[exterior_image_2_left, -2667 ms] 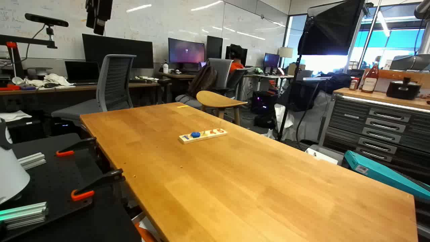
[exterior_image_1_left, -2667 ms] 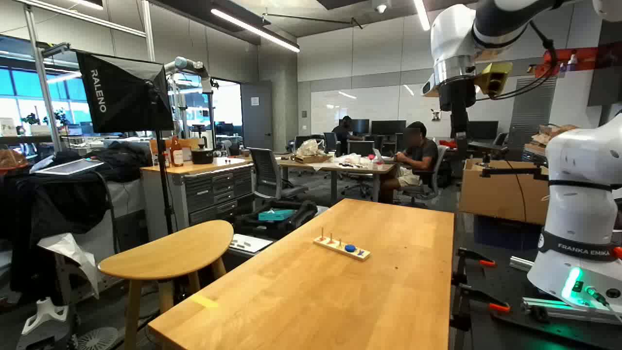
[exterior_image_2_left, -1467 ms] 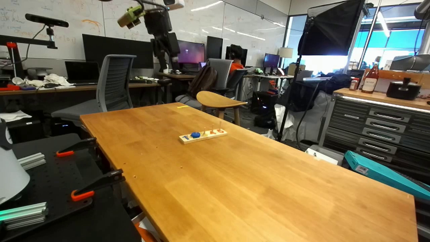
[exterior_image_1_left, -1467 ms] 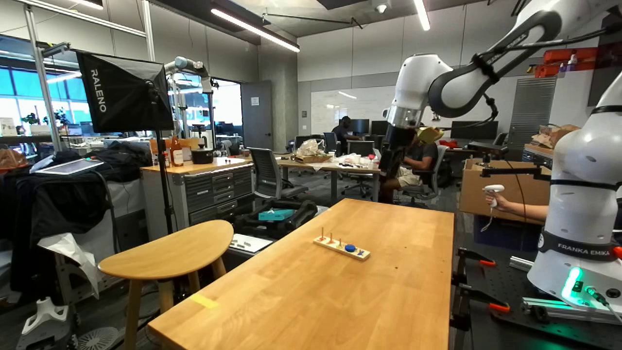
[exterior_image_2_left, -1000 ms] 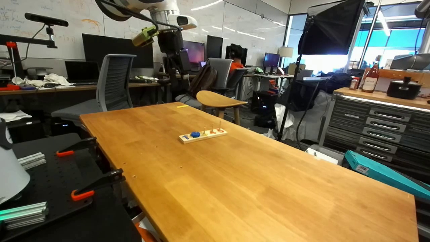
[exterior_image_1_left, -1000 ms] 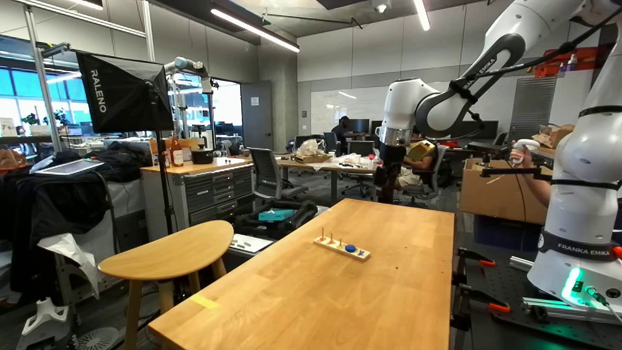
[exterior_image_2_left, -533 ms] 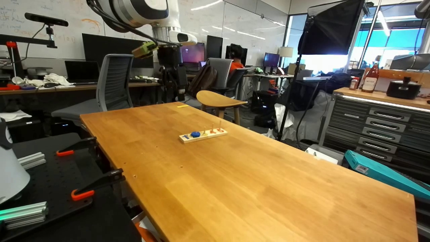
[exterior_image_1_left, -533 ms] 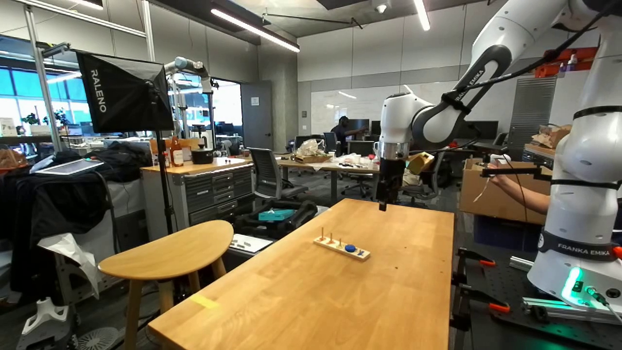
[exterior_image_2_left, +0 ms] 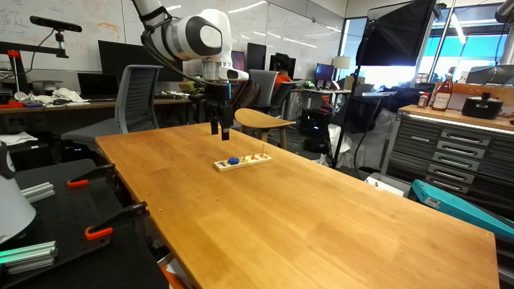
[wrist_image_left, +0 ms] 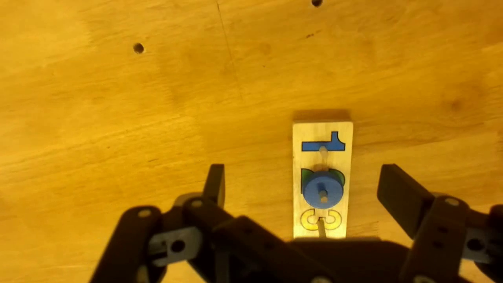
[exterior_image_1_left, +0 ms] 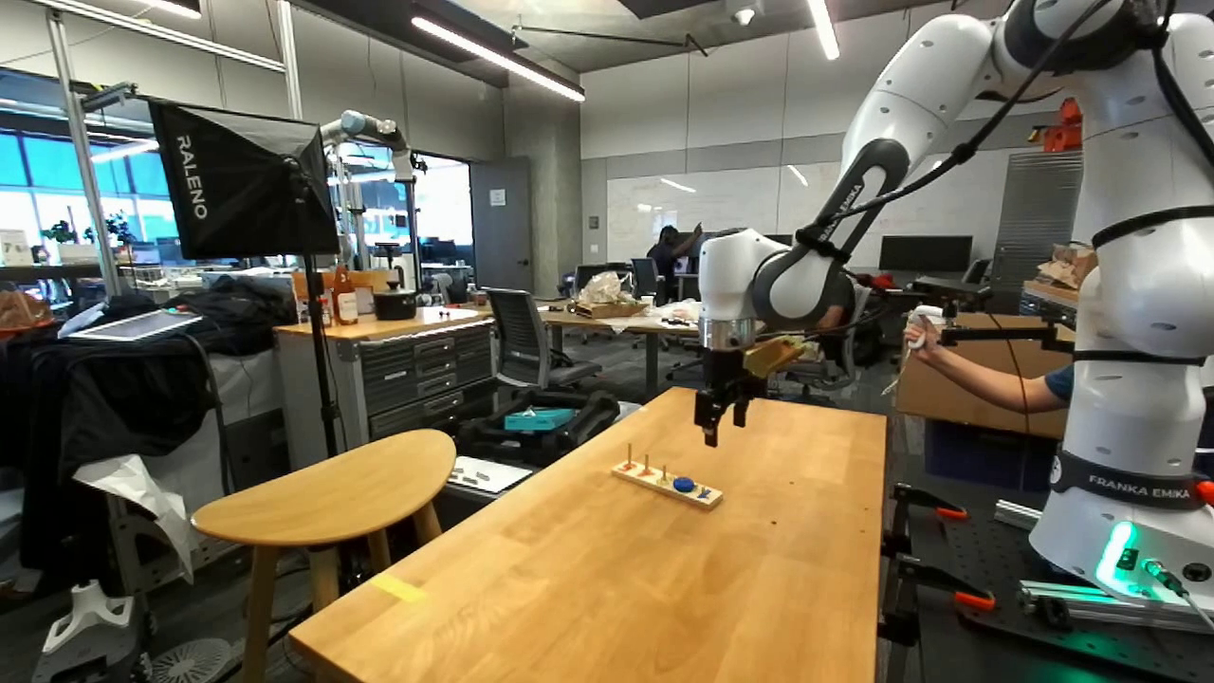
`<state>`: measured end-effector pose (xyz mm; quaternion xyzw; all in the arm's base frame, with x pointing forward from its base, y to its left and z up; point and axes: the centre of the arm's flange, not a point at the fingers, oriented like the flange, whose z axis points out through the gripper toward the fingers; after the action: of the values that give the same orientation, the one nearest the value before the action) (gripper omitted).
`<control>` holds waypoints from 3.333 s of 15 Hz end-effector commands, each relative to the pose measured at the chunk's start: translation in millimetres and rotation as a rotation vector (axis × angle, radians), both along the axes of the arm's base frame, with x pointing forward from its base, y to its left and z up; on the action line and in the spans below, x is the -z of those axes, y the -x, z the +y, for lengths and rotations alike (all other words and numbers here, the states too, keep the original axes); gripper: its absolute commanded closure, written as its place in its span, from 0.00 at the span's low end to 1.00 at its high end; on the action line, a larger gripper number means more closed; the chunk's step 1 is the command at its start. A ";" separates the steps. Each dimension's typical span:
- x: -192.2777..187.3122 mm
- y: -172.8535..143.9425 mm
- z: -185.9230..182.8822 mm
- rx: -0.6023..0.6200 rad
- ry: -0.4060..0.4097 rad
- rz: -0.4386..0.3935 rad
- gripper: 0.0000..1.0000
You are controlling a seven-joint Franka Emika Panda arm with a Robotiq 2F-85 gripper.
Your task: Remove the disc from the wooden rack and put it on the table
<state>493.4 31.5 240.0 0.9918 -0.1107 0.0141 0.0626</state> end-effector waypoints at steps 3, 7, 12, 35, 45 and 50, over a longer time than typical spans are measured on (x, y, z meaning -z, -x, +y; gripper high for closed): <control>41.8 -66.6 13.5 0.064 0.025 -0.041 0.00; 67.3 -82.5 19.3 0.096 0.036 -0.081 0.00; 93.4 -84.7 22.9 0.111 0.060 -0.086 0.00; 92.6 -80.2 15.2 0.227 -0.059 -0.057 0.25; 88.6 -80.9 7.5 0.251 -0.079 -0.038 0.75; 91.3 -75.4 4.1 0.252 -0.076 -0.021 0.19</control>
<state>570.2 40.0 146.6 0.9707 -0.2369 0.0217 0.0329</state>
